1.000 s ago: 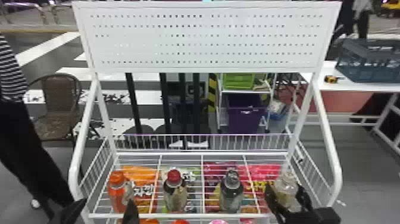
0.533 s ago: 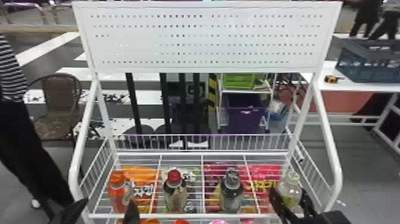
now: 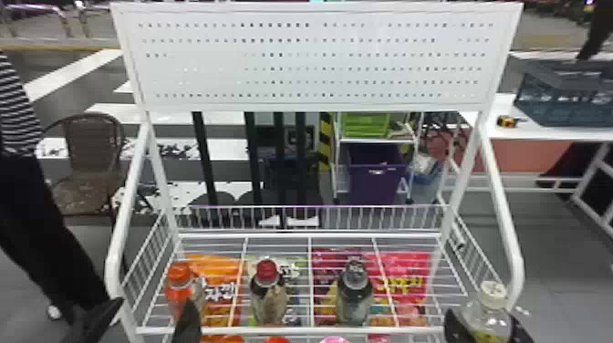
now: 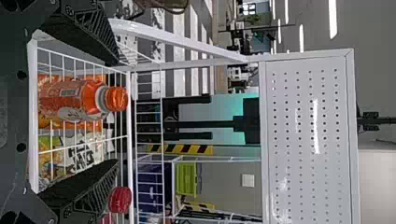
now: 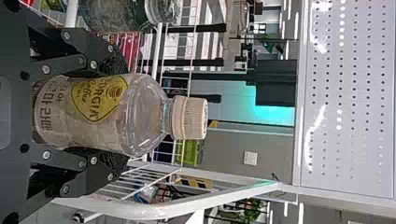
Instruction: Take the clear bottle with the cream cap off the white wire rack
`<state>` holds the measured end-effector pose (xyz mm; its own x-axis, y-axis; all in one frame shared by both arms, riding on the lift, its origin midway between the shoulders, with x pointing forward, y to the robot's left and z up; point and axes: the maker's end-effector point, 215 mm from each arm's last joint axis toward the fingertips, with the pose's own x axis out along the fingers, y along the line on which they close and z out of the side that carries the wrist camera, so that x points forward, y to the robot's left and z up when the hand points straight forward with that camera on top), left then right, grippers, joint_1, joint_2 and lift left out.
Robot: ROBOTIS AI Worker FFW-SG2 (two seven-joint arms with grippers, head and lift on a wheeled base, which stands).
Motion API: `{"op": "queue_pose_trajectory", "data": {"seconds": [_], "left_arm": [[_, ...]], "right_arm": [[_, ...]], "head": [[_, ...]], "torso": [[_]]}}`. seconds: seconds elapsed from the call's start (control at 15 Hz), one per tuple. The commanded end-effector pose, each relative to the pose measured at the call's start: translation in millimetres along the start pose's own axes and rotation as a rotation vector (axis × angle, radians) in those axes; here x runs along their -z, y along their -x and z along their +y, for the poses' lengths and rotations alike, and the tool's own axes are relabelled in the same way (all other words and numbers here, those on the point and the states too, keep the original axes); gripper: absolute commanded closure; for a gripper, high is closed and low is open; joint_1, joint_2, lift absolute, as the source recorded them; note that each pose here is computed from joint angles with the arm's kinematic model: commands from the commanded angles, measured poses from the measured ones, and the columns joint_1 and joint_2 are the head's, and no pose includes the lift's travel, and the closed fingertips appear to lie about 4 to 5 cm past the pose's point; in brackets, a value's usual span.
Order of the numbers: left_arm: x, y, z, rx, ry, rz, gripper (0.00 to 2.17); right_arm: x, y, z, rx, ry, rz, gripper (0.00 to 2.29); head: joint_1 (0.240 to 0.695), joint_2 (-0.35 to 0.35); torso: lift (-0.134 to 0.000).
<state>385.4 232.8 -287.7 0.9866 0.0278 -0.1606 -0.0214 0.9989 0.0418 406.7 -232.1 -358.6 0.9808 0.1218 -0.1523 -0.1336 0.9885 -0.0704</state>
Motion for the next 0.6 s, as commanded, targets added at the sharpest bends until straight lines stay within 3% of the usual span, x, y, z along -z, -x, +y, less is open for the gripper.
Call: {"op": "queue_pose_trajectory", "data": {"seconds": [0.0,0.27,0.53], "left_arm": [[-1,-2,8,-0.011,0.002,-0.002,0.14],[3,-3,15,-0.017,0.013,0.000,0.14],[3,-4,15,-0.014,0.020,-0.004,0.14]], "right_arm": [[-2,25,-1,0.002,-0.011,0.037,1.76],[-2,51,-11,0.005,-0.035,0.048,1.76],[-23,64,-20,0.027,-0.040,-0.002,1.76]], "head": [[0.499,0.000],[0.499,0.000],[0.499,0.000]], "torso": [[0.000],[0.000],[0.000]]}}
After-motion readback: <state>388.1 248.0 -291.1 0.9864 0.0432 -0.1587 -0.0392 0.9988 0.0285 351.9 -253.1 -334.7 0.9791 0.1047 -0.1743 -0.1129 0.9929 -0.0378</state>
